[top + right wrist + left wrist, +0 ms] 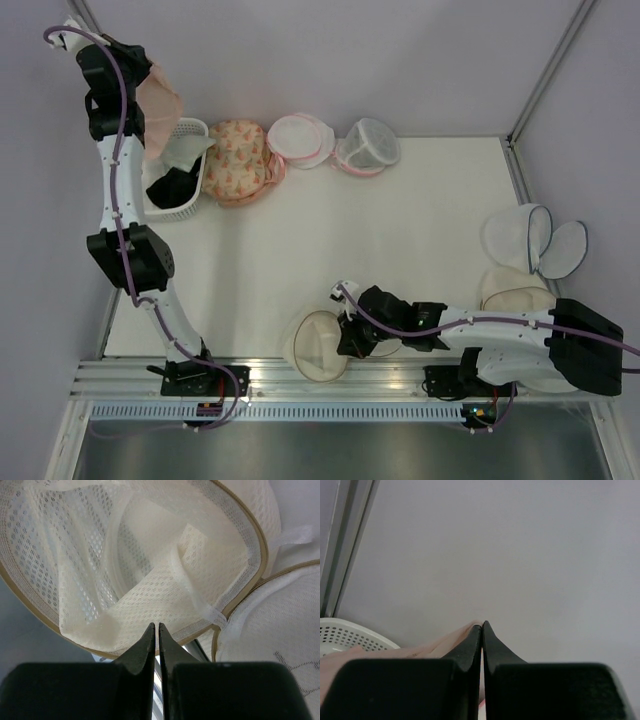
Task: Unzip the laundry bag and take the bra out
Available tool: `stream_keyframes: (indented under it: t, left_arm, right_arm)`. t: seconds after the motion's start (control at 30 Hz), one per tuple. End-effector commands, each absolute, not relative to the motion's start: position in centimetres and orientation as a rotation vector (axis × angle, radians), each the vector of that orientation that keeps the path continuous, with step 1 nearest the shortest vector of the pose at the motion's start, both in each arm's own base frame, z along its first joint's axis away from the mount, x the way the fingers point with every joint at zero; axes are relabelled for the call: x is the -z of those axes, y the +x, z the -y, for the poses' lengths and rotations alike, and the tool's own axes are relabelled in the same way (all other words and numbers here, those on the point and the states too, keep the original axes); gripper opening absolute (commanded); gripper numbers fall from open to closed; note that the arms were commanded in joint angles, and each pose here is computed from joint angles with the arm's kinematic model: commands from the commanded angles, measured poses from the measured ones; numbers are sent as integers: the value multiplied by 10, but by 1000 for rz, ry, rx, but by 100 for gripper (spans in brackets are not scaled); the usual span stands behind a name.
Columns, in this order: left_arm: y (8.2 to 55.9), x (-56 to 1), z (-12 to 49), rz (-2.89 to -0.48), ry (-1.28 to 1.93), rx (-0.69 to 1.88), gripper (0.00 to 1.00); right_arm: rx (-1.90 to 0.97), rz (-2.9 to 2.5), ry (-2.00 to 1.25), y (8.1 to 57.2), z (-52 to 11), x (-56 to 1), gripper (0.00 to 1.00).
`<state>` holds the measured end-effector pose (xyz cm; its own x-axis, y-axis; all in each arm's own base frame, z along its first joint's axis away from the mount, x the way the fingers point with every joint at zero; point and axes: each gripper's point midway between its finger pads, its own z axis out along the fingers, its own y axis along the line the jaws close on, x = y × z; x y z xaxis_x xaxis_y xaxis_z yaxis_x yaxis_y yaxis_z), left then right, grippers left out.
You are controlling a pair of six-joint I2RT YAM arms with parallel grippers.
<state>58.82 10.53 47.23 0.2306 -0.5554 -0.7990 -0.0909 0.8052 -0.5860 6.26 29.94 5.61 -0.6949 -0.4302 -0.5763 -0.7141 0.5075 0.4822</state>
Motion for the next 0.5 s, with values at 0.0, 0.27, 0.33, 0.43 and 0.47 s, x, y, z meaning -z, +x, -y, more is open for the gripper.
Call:
stream_keyframes:
  t: [0.0, 0.27, 0.33, 0.43, 0.47]
  left_arm:
    - [613, -426, -115, -1396, -591, 303, 2]
    - [621, -315, -152, -1562, -769, 90, 2]
    - [617, -288, -159, -1601, -810, 42, 2]
    - [611, -259, -161, -1650, -851, 8, 2]
    - [608, -250, -161, -1675, -865, 4, 2]
  right_arm:
    - [-1087, -2295, -986, 68, -316, -76, 9]
    - [-1087, -2318, -957, 72, -314, -73, 9]
    - [-1094, -2317, -942, 72, -312, -74, 9]
    - [-1098, -2312, -921, 72, -309, -76, 9]
    - [-1095, -2313, -915, 72, -308, -76, 9]
